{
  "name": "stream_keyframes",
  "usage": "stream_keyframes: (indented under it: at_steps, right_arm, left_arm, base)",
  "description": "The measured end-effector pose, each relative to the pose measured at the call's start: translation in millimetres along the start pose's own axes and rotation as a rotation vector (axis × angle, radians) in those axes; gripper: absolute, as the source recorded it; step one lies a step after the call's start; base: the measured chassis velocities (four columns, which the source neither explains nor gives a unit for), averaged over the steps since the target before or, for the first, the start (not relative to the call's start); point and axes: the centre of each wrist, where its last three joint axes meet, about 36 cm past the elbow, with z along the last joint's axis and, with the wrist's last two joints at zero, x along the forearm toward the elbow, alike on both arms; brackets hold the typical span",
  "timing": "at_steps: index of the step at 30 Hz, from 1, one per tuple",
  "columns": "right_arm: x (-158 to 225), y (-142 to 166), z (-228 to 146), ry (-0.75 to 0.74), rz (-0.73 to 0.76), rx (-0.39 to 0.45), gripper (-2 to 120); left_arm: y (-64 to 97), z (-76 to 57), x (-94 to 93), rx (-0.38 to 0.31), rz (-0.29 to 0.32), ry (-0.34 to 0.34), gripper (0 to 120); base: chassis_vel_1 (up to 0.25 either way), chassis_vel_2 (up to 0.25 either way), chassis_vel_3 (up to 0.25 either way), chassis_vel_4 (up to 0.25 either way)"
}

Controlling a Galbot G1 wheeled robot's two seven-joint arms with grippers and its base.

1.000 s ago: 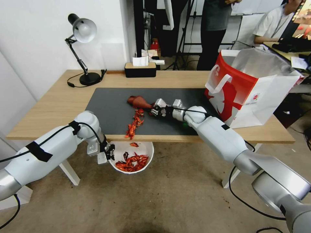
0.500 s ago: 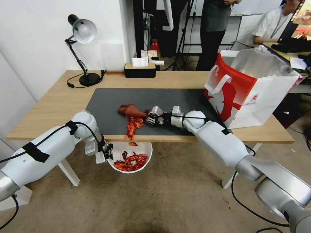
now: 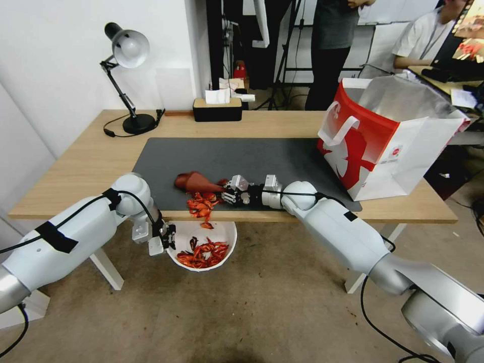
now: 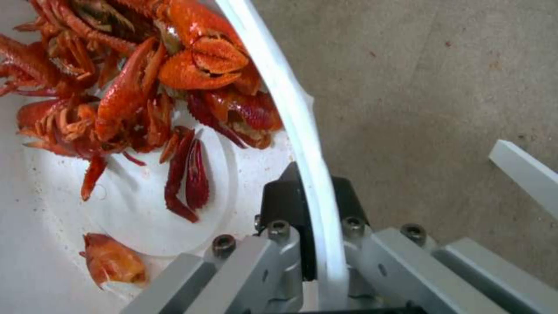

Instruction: Sweep shrimp from table into container with towel, then put container into takeout bag.

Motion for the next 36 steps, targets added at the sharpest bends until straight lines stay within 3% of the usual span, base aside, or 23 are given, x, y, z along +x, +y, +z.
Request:
stream_keyframes:
  at_steps: [36]
  right_arm:
    - [15.6, 69.1, -1.2, -0.028, -0.125, -0.012, 7]
  left_arm:
    - [-7.8, 0.2, 8.0, 0.007, 0.008, 0.011, 0]
  base:
    - [0.0, 0.0, 0.0, 0.0]
